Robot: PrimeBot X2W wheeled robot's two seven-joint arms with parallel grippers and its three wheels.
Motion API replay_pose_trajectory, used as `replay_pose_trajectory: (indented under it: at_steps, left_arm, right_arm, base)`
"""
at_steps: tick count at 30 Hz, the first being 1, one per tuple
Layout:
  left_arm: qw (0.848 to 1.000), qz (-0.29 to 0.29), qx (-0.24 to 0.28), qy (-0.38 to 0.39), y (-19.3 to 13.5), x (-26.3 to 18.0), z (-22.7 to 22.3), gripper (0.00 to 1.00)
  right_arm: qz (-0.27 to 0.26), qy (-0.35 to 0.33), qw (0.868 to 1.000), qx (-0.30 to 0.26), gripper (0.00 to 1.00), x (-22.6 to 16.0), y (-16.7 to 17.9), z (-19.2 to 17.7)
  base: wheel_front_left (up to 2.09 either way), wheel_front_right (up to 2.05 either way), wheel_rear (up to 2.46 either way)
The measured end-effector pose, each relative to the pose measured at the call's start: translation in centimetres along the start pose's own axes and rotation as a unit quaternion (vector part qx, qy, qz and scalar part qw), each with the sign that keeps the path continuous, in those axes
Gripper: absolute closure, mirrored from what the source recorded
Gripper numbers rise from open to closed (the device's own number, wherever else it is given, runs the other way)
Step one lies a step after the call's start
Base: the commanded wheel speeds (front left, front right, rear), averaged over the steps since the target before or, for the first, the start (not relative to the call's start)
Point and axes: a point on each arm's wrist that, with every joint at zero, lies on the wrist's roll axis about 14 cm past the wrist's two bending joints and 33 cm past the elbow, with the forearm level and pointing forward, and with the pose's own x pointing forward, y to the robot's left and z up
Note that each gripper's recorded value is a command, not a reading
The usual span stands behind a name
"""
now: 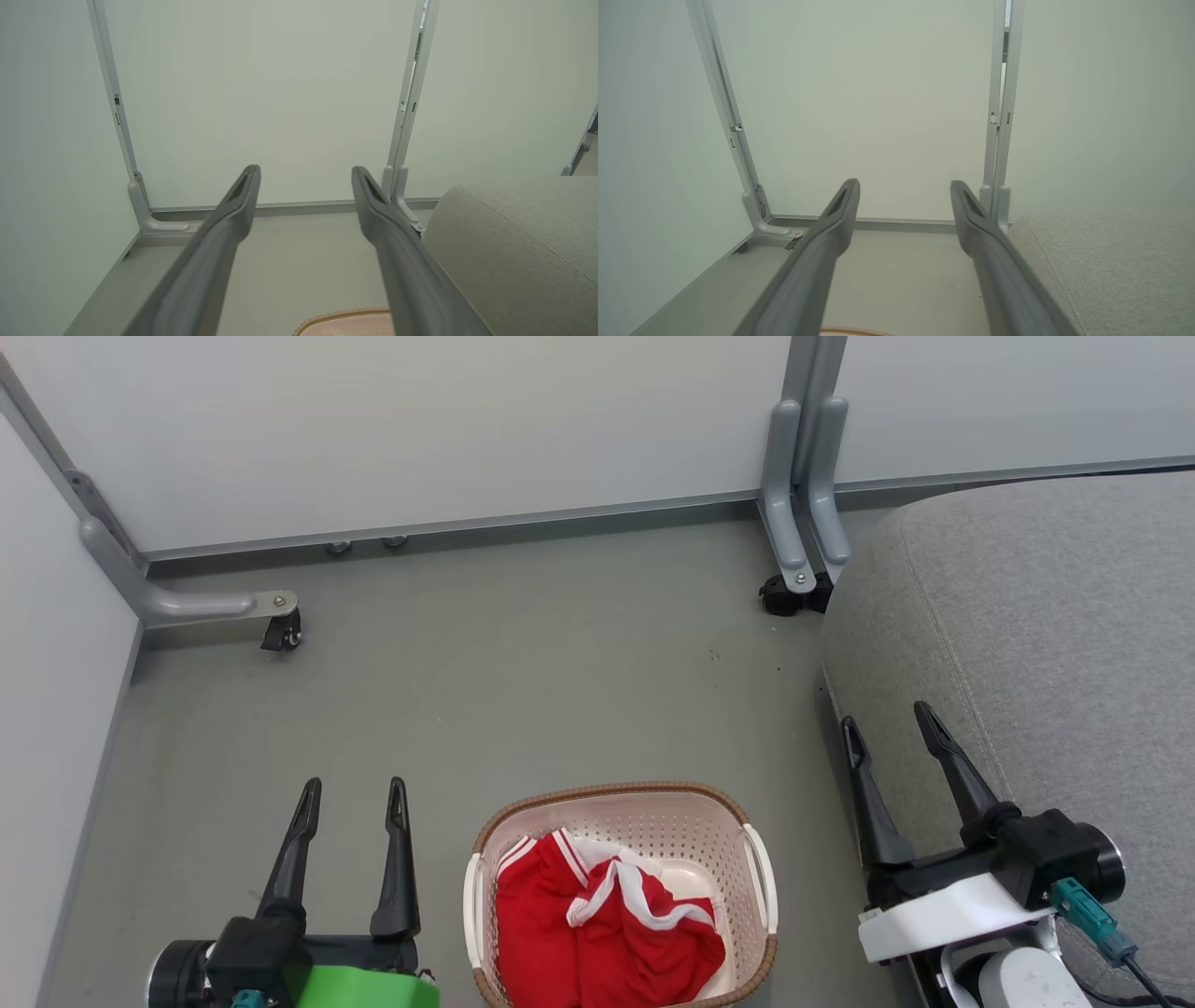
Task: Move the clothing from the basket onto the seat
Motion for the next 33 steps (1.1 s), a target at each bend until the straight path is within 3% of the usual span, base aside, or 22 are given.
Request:
replay_pose_trajectory:
  at_steps: [11,21,29,33]
  left_arm:
    - [1.000,-0.007,0.000,0.014,-0.4,0.3,-1.0,0.00]
    - [0.996,-0.069,0.015,0.052,-3.5,2.3,-4.1,0.00]
    - [0.983,-0.145,0.039,0.110,-6.9,5.1,-9.5,0.00]
    - [0.966,-0.176,0.053,0.180,-7.5,5.6,-15.1,0.00]
  right_arm:
    - [-0.016,0.012,1.000,0.001,0.00,-0.3,-1.0,-0.7]
    - [-0.076,0.034,0.997,0.002,0.00,-0.5,-5.1,-2.3]
    - [-0.113,0.047,0.993,-0.004,0.00,0.6,-8.2,-3.7]
    - [-0.130,0.055,0.990,-0.006,0.00,1.5,-9.8,-5.0]
  base:
    - [0.00,0.00,0.00]
    - [0.00,0.00,0.00]
    - [0.00,0.00,0.00]
    - [0.00,0.00,0.00]
